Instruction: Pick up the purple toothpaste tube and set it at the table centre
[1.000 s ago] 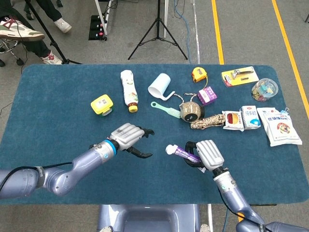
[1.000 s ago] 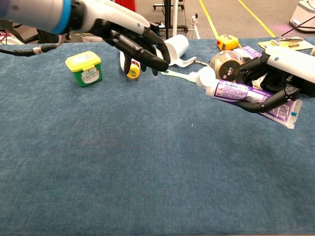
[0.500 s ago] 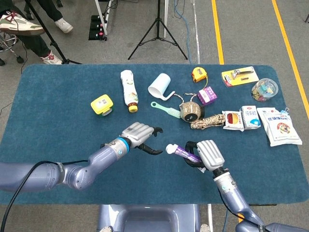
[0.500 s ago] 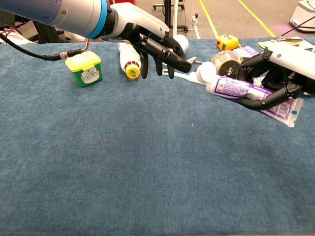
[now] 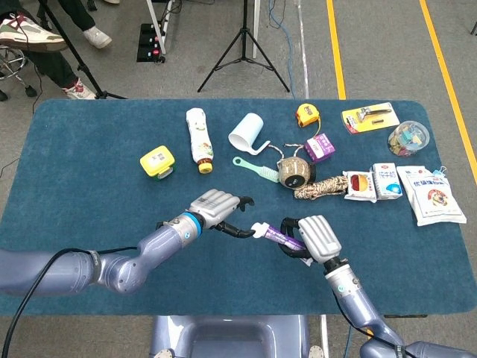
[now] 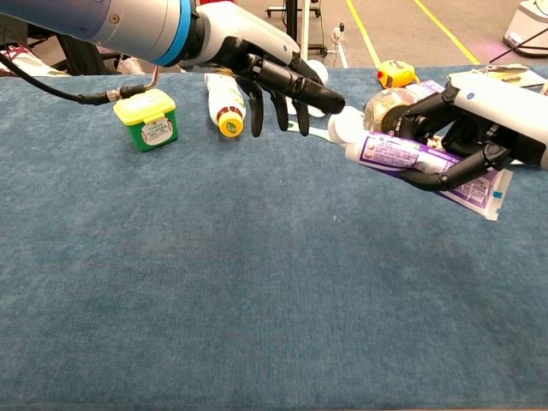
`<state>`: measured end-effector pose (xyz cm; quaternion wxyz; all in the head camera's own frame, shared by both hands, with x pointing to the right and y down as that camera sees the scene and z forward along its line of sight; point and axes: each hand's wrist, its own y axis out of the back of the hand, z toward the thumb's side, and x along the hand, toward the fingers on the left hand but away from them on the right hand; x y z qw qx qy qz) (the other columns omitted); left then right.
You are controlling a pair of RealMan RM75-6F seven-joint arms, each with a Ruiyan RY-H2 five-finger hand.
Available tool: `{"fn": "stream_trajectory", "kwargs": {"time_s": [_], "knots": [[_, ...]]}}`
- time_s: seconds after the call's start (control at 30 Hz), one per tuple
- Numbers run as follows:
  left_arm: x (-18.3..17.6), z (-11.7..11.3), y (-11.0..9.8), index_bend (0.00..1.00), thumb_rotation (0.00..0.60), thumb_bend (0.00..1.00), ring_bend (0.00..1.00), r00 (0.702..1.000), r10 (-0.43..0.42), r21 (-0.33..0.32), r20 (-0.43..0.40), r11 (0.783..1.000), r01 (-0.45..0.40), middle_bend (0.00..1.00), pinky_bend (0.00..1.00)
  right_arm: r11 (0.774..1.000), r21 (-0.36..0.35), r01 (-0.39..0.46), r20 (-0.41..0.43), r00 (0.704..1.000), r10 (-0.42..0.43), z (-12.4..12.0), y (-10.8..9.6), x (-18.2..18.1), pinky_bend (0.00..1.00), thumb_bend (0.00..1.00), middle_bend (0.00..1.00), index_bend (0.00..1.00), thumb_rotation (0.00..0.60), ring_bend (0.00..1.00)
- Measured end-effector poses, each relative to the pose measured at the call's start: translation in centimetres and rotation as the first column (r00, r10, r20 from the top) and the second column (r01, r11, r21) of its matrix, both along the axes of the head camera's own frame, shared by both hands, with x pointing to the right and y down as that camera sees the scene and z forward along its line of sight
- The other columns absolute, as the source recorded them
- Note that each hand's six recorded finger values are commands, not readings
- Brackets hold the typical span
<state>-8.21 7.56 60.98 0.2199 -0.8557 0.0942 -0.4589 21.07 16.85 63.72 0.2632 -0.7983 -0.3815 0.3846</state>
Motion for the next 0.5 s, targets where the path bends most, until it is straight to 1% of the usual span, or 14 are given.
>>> {"fn": "stream_trajectory", "kwargs": {"time_s": [0.5], "knots": [[0.25,0.50,0.09,0.12,0.190,0.21,0.22,1.000,0.001,-0.006,0.006,1.000,-0.001,0.26,0.35,1.000,0.000,-0.009,0.016,1.000,0.009,-0.19,-0.33,-0.36,1.00,0.48,0.79,0.75,0.578,1.00]]}}
